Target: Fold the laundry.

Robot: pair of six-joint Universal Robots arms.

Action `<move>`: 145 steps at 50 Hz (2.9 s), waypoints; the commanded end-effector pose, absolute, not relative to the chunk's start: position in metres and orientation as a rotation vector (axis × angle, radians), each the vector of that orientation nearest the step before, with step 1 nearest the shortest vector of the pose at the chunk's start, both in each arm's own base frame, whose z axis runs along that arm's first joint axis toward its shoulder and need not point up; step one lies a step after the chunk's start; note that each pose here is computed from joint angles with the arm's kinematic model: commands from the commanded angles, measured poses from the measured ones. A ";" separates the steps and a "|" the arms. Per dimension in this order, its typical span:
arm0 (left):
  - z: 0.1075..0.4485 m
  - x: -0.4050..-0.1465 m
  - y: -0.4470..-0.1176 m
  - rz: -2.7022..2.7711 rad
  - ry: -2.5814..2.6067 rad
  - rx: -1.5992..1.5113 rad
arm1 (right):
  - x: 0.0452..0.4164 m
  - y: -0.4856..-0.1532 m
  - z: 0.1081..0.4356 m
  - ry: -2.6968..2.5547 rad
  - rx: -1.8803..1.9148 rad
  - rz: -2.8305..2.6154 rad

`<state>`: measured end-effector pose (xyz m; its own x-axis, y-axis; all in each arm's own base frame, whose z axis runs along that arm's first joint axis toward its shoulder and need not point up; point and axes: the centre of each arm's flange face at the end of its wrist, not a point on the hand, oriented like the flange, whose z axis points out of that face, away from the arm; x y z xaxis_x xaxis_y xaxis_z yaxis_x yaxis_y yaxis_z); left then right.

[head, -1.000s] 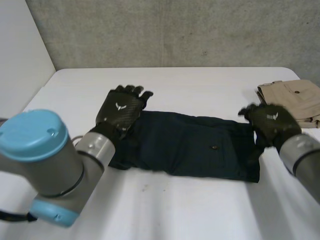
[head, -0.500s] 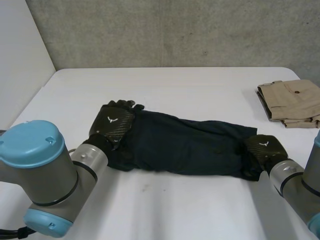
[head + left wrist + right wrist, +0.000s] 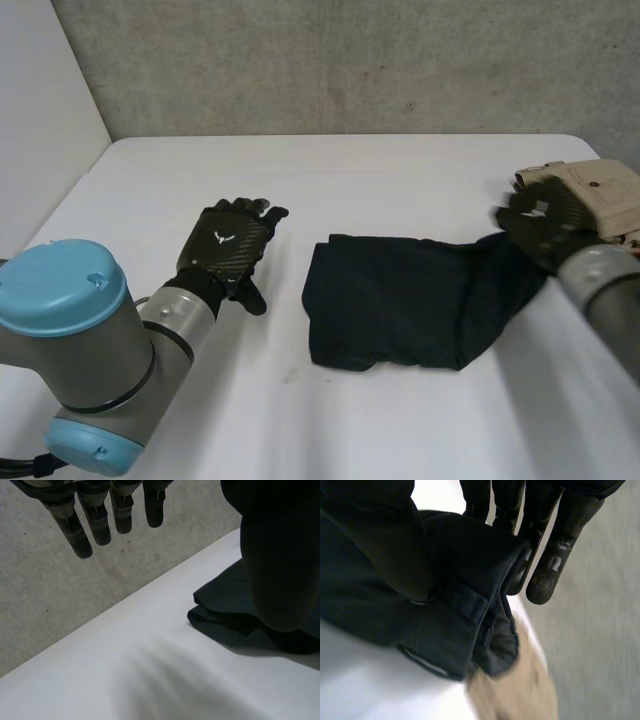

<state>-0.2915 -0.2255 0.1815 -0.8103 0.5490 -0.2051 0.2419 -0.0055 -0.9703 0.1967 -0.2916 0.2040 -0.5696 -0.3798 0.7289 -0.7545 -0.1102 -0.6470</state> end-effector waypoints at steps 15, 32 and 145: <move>0.210 -0.298 -0.239 2.005 -1.941 -0.790 | 0.364 -0.167 0.181 -1.636 2.129 1.941; 0.208 -0.354 -0.230 1.772 -1.940 -0.805 | 0.288 -0.259 0.226 -2.761 0.970 2.129; 0.298 -0.317 -0.191 1.517 -1.896 -0.937 | 0.297 -0.210 0.095 -2.229 1.305 2.046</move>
